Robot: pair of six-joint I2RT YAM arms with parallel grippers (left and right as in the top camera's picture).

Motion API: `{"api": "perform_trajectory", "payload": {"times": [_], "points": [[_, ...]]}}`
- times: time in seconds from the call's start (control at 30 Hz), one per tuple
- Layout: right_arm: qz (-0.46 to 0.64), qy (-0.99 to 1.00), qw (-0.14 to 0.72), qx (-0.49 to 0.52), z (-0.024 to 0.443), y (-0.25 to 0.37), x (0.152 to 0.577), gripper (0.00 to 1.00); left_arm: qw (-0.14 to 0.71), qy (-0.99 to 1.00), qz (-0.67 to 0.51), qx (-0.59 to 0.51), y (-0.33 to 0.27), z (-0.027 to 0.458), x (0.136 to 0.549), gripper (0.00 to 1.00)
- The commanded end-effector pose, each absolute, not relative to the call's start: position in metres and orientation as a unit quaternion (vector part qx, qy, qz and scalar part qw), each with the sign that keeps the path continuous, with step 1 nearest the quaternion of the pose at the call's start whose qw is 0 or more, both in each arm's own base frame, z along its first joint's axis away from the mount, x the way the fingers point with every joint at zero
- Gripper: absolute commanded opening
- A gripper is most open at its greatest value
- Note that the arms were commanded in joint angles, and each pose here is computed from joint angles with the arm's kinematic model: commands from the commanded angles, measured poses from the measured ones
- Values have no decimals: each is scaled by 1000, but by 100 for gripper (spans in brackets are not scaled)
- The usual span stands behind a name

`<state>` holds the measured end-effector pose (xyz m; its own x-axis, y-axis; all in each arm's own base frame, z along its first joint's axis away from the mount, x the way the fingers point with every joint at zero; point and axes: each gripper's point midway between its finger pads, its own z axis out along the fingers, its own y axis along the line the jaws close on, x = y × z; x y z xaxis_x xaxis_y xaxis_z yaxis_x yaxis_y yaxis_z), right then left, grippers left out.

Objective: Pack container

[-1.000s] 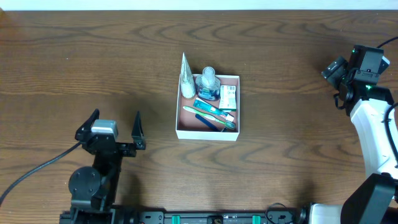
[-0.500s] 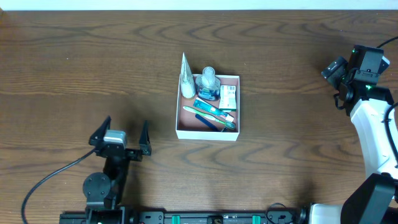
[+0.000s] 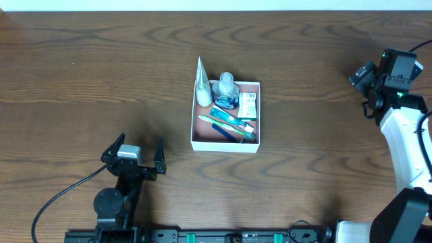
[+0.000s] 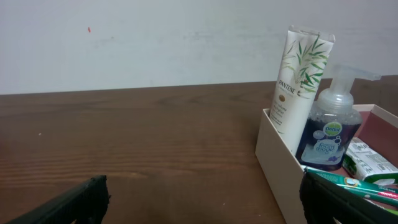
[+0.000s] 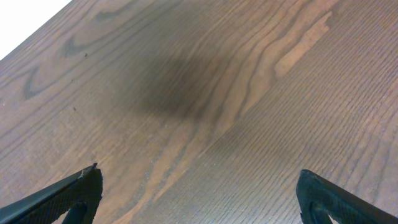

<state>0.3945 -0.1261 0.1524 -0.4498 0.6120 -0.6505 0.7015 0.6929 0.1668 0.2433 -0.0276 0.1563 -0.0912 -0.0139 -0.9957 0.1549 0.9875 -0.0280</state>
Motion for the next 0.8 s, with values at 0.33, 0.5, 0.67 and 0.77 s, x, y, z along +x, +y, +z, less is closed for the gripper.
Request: {"api": "perform_trajectory", "payload": {"times": [0.33,0.5,0.67,0.77], "points": [[-69,848,355,388,153,-130,394,99,648,757,-65,50,-28,138,243,98],[-69,848,355,388,153,-130,394,99,647,758,-65,50,-28,137,243,98],[-69,848,355,387,153,-130,394,99,647,758,-65,50,-28,137,243,98],[-69,848,355,388,153,-130,394,99,647,758,-65,50,-28,137,243,98]]}}
